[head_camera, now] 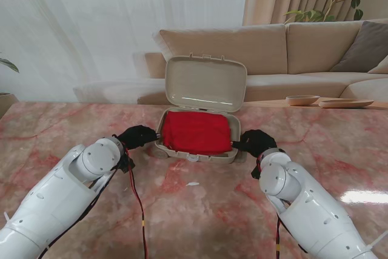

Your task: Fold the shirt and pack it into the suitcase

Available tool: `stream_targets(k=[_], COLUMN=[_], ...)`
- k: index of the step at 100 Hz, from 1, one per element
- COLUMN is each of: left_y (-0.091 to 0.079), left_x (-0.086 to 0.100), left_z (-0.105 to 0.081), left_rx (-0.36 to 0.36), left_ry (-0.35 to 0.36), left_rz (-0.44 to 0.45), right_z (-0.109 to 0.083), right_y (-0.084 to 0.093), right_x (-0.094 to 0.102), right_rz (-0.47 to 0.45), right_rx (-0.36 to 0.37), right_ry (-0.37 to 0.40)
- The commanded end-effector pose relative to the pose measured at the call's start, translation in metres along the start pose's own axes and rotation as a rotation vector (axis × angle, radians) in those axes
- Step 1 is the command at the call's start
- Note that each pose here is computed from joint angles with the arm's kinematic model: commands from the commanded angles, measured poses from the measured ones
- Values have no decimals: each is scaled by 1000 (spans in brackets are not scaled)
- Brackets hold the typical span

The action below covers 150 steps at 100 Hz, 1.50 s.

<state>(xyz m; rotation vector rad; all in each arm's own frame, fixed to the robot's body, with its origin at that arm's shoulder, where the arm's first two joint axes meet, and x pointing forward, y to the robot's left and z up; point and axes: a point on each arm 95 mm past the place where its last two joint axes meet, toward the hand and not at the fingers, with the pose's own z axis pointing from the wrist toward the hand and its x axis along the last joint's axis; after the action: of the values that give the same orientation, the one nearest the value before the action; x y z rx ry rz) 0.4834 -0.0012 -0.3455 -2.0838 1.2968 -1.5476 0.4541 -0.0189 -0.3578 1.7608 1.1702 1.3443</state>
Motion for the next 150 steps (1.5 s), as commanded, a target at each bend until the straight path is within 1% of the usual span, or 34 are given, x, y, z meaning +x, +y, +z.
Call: stream_targets(k=[1,23,43,94,127,150], left_y=[7,10,12,23,32,39], left_x=[0,3,4,0,-7,-6], left_z=[2,3,-1,-10,-24,-36], left_rx=[-20,-27,-42,-104,-130,-136], left_ry=[4,24,46,78,96,120], left_rz=[-9,-11,-1,28,34,34], right_z=[0,0,-2,-17,-34,-49], right_y=[-8,-10,-11,-17,-22,-26], right_x=[0,3,4,14,21,23], right_rz=[8,8,7,-2,-8,-8], right_rx=[33,48,60,98,131,149], right_ry=[-2,14,29,98,143,173])
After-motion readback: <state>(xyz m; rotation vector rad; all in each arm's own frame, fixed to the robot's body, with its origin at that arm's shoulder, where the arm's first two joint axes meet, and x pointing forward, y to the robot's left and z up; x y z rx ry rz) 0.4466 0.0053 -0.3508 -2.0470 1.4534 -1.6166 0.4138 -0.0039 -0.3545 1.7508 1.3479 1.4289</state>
